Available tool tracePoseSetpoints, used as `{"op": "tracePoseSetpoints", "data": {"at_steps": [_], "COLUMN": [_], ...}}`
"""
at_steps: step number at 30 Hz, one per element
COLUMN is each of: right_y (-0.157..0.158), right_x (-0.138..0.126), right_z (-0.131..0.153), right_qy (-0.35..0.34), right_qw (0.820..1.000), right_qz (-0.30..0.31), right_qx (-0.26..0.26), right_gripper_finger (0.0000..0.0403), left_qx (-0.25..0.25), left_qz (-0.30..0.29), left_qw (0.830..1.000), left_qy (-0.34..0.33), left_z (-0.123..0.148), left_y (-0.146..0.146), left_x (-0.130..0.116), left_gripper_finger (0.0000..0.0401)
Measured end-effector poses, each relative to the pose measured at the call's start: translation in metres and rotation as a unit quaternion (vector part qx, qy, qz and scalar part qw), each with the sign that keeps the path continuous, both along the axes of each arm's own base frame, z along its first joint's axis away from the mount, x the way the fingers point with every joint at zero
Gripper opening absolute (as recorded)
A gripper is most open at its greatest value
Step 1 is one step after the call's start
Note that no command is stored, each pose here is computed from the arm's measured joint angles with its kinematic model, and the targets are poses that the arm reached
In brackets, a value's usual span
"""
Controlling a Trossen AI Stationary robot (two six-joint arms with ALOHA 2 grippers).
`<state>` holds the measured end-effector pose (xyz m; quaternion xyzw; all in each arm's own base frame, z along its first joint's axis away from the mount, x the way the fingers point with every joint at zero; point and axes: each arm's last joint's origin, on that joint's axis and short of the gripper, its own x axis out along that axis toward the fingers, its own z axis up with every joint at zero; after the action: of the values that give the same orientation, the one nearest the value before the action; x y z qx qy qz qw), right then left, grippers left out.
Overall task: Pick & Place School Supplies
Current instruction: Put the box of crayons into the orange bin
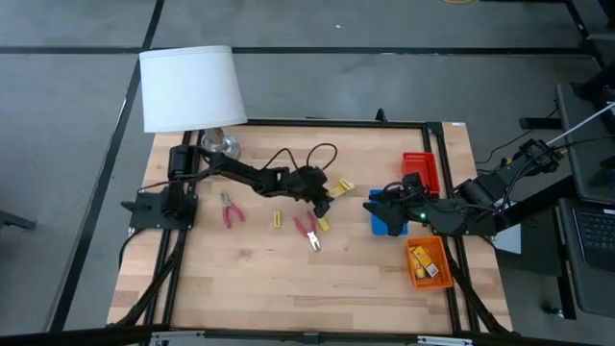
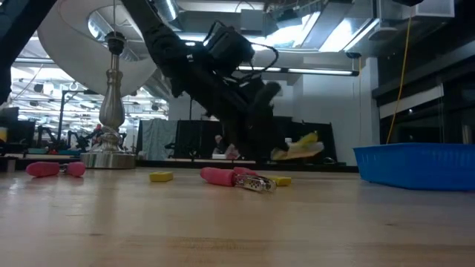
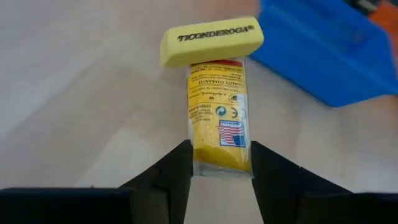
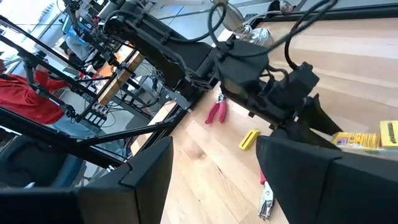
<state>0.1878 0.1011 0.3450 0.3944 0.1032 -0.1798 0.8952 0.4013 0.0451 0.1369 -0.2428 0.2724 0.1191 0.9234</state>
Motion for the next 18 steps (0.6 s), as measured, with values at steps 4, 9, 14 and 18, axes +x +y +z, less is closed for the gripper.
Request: {"op": "tracePoseSetpoints", "data": {"at_steps": [4,9,14,18], "right_y": [0.0,0.0,0.002,0.003], "right_x": [0.0,0.0,-0.001,-0.005], "right_z": [0.0,0.0,-0.004,-0.012], "right_qy": [0.002,0.004,0.036,0.094], "right_qw": [1.0,1.0,0.997,0.985], "right_qz": [0.005,0.01,0.057,0.133], "right_qx": [-0.002,-0.004,-0.026,-0.054], "right_gripper_finger": [0.0235,0.0235,0.0235,0.0235], "left_qx": [-0.049,-0.065,-0.076,-0.093], "left_qz": [-0.045,-0.029,-0.11,-0.192], "left_qw": [0.996,0.992,0.984,0.971], "left_qy": [-0.065,-0.108,-0.122,-0.105], "left_z": [0.029,0.059,0.083,0.104], "left_y": [-0.019,-0.027,-0.046,-0.069], "left_x": [0.002,-0.003,-0.012,-0.028], "left_gripper_finger": [0.0139,0.014,0.014,0.014]}}
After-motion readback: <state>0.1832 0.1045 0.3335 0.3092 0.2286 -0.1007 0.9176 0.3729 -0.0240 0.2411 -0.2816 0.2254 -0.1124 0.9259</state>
